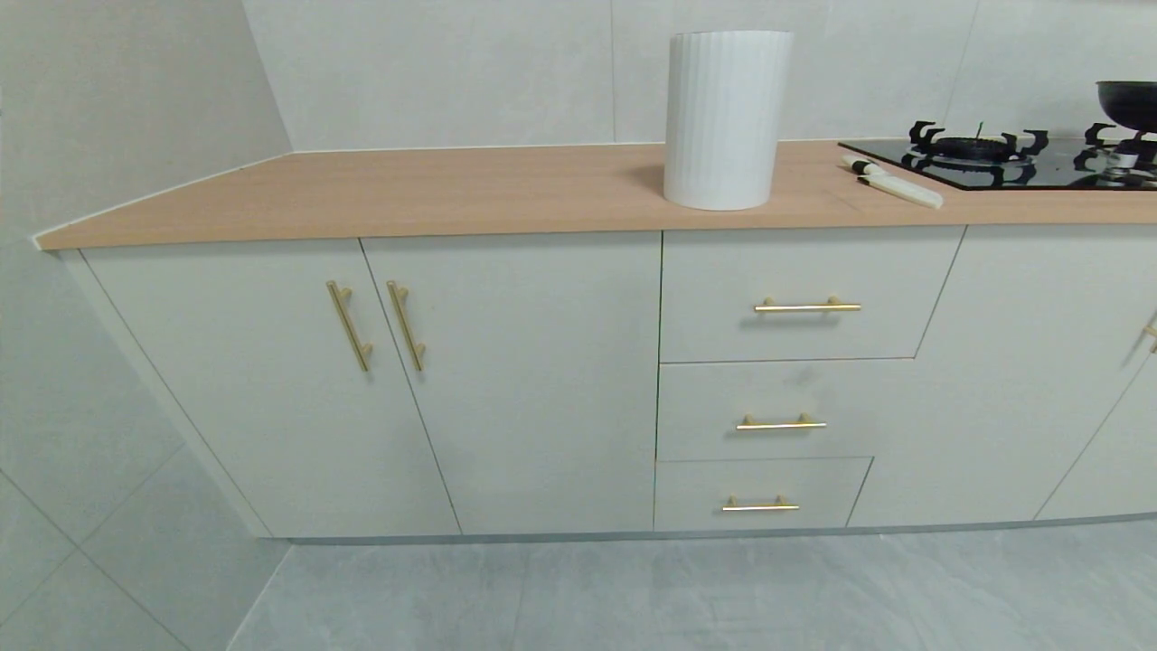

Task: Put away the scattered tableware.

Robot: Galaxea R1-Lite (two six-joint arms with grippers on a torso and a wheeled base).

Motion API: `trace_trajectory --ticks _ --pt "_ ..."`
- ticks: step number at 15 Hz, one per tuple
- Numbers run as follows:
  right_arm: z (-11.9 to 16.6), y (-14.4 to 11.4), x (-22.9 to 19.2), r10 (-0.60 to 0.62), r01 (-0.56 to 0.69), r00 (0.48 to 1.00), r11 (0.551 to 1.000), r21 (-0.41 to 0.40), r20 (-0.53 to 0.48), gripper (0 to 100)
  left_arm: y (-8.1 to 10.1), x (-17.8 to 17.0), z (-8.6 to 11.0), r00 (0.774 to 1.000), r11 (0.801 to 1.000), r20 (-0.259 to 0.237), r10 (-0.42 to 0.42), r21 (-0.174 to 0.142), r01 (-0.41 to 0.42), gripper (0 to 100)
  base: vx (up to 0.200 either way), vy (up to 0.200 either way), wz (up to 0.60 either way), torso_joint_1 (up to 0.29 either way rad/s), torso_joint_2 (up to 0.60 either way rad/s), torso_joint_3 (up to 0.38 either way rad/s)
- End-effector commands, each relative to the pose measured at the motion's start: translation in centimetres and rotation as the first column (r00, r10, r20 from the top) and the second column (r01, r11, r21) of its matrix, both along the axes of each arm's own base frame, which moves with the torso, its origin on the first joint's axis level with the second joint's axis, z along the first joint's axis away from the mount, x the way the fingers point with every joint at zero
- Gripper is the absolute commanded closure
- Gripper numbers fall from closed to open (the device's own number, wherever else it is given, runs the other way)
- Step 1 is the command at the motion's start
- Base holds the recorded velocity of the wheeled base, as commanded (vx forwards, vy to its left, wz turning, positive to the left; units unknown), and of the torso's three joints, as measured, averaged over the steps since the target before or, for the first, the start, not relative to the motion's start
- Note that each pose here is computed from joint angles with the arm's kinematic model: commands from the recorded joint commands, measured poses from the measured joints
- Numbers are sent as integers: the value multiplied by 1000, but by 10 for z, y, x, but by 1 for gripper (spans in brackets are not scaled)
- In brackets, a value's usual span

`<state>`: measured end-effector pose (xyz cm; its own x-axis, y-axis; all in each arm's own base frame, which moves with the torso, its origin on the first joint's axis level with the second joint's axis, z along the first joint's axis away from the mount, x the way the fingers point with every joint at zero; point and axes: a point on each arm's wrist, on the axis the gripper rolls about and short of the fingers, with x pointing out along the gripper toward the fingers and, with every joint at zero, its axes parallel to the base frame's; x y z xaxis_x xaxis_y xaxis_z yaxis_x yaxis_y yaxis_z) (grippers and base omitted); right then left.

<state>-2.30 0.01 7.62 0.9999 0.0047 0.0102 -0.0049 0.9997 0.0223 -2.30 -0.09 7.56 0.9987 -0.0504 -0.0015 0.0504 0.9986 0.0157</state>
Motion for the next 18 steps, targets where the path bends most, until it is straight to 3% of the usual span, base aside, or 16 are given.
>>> trace_trajectory --ticks 1,13,18 --pt "0 0 0 -3 3 1000 1000 1 -6 0 0 0 0 1000 1000 0 0 1 0 0 0 0 0 0 0 0" --pt "0 0 0 -3 3 1000 1000 1 -6 0 0 0 0 1000 1000 0 1 -2 -1 0 0 0 0 0 0 0" --pt "0 0 0 -2 2 1000 1000 1 -6 0 0 0 0 1000 1000 0 4 -3 -4 0 200 0 0 0 -2 1"
